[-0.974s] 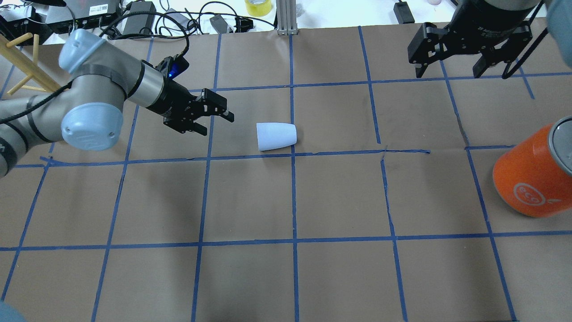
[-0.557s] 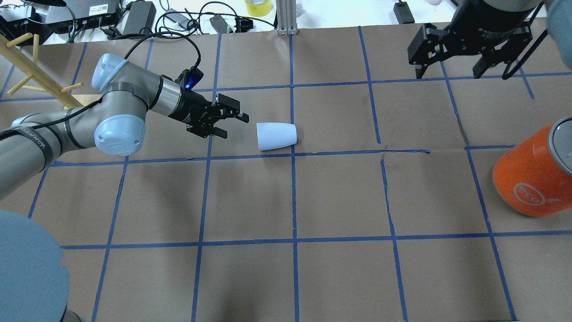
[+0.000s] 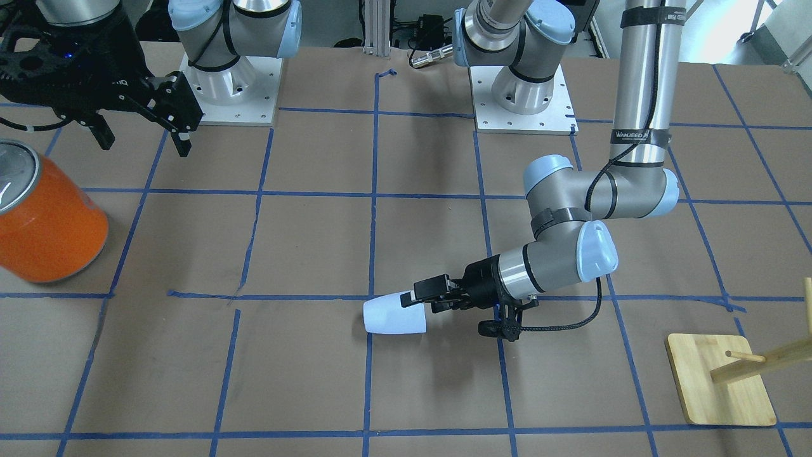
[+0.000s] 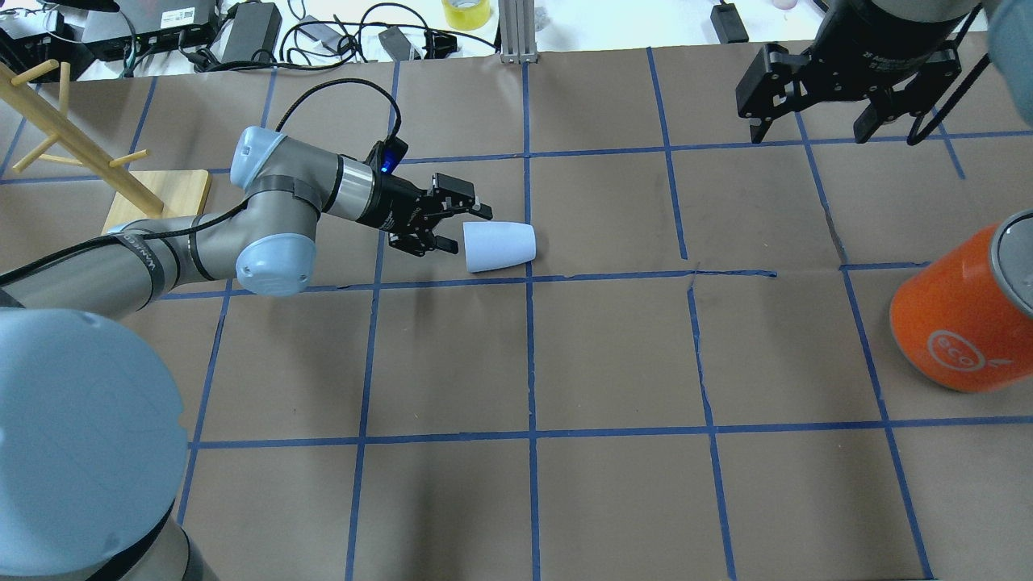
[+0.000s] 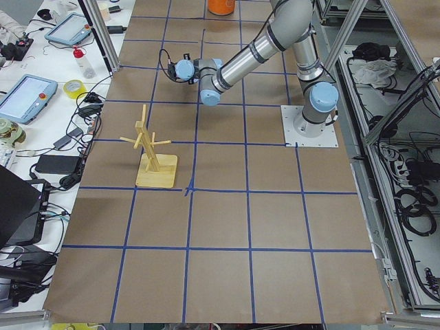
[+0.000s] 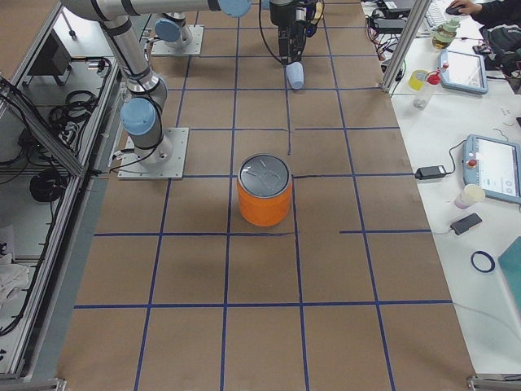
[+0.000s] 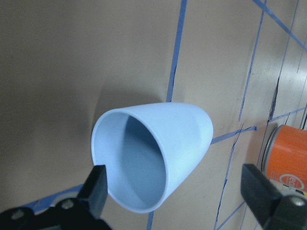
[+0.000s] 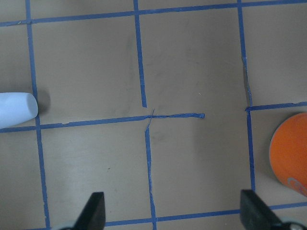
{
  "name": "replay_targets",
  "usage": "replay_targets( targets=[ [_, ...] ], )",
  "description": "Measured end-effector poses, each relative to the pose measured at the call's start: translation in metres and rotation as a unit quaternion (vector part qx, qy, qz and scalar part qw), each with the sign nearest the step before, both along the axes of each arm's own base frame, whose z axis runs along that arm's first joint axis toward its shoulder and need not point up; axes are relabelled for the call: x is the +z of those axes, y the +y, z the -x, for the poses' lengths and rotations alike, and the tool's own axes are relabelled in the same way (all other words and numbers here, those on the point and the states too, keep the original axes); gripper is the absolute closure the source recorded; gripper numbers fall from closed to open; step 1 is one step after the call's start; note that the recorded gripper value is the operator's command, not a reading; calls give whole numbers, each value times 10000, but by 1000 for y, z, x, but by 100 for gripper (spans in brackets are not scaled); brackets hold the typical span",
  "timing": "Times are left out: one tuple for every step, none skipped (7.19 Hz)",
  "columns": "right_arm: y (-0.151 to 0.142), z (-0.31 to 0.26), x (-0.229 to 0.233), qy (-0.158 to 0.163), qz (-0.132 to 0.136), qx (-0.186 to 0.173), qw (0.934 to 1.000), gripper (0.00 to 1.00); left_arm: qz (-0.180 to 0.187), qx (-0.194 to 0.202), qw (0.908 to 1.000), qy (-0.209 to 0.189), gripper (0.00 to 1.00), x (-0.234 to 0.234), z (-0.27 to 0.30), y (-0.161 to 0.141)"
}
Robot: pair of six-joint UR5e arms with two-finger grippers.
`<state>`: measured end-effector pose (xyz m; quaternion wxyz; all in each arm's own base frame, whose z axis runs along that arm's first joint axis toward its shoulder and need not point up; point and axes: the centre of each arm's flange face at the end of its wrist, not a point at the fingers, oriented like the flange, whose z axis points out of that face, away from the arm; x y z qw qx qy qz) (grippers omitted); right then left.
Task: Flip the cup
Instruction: 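Reach the left gripper to the lying cup and grasp its base, then lift the cup with the left gripper and turn it upright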
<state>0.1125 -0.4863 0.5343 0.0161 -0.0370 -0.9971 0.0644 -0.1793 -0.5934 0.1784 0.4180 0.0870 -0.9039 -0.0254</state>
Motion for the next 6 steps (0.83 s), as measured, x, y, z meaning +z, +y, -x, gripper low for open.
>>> replay_targets(
  targets=[
    [0,0,-1,2,-20,0,10000,0,-83,34,10000,25,0,-2,10,0],
    [0,0,-2,10,-38,-2,10000,0,-182,101,9998,29,23,-1,18,1],
    [0,0,-2,16,-51,-2,10000,0,-223,156,9996,25,55,0,24,1],
    [1,0,-2,19,-58,-3,10000,0,-231,227,9995,24,76,2,26,0],
    [1,0,-2,20,-62,-3,10000,0,-235,300,9993,25,100,4,27,-2],
    [1,0,-2,20,-63,-3,10000,0,-270,385,9989,32,100,7,27,-4]
  ],
)
